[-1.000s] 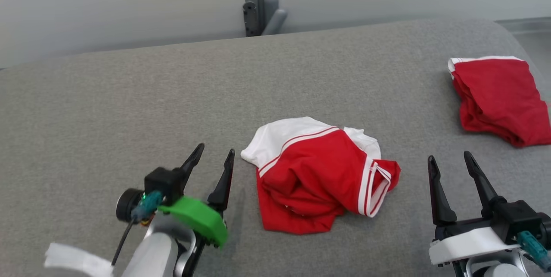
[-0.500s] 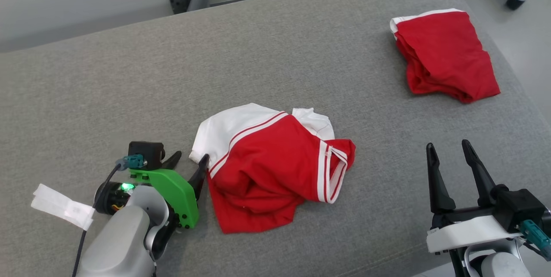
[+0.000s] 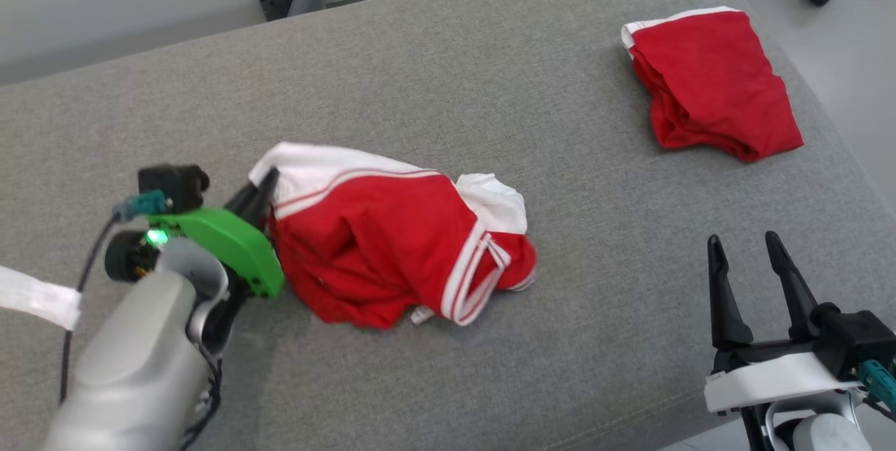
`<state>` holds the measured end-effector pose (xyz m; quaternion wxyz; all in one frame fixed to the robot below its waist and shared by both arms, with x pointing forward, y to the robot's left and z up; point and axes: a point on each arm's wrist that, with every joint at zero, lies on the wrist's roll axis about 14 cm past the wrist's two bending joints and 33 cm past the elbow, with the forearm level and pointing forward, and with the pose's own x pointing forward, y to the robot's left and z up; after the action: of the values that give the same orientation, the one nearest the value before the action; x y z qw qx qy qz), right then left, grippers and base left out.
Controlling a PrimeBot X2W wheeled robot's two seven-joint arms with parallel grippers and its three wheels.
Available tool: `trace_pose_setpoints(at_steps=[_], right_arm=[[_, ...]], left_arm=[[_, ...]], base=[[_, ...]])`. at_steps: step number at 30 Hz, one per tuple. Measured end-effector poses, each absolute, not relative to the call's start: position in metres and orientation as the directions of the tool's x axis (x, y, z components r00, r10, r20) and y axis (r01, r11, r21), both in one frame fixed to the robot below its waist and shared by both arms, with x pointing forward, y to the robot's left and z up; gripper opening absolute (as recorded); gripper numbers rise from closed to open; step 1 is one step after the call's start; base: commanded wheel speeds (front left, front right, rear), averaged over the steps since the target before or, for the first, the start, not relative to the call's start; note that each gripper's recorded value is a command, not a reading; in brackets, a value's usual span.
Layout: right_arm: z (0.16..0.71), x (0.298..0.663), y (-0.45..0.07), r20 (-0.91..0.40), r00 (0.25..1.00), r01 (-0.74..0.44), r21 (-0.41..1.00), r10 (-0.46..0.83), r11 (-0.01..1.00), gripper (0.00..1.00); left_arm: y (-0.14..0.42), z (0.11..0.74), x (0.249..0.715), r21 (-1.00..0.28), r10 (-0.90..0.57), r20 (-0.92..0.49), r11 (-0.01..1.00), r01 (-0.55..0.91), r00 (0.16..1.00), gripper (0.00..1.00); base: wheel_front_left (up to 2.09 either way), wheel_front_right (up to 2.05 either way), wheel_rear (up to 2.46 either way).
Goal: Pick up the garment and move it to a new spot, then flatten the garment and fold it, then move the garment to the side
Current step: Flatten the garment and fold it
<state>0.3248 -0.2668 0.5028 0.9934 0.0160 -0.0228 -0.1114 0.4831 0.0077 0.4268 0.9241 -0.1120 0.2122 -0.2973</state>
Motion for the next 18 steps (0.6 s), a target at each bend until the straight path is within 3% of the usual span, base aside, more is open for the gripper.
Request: trace_pose_setpoints(at_steps=[3, 9, 18], right_arm=[[0.501, 0.328, -0.264, 0.038, 0.976, 0.211, 0.04, -0.212, 0.977, 1.0], [0.5, 0.333, -0.256, 0.037, 0.982, 0.183, 0.049, -0.185, 0.982, 1.0], [0.5, 0.325, -0.254, 0.038, 0.982, 0.182, 0.058, -0.184, 0.982, 1.0]], left_arm=[[0.016, 0.479, 0.517, -0.3, -0.567, -0.187, 0.81, 0.503, 0.802, 0.0], [0.033, 0.592, 0.56, -0.181, -0.507, 0.055, 0.842, 0.508, 0.86, 0.0], [0.041, 0.719, 0.552, -0.047, -0.403, 0.363, 0.893, 0.448, 0.84, 0.0]], base=[[0.0, 0.0, 0.0], [0.0, 0.0, 0.0], [0.0, 0.0, 0.0]])
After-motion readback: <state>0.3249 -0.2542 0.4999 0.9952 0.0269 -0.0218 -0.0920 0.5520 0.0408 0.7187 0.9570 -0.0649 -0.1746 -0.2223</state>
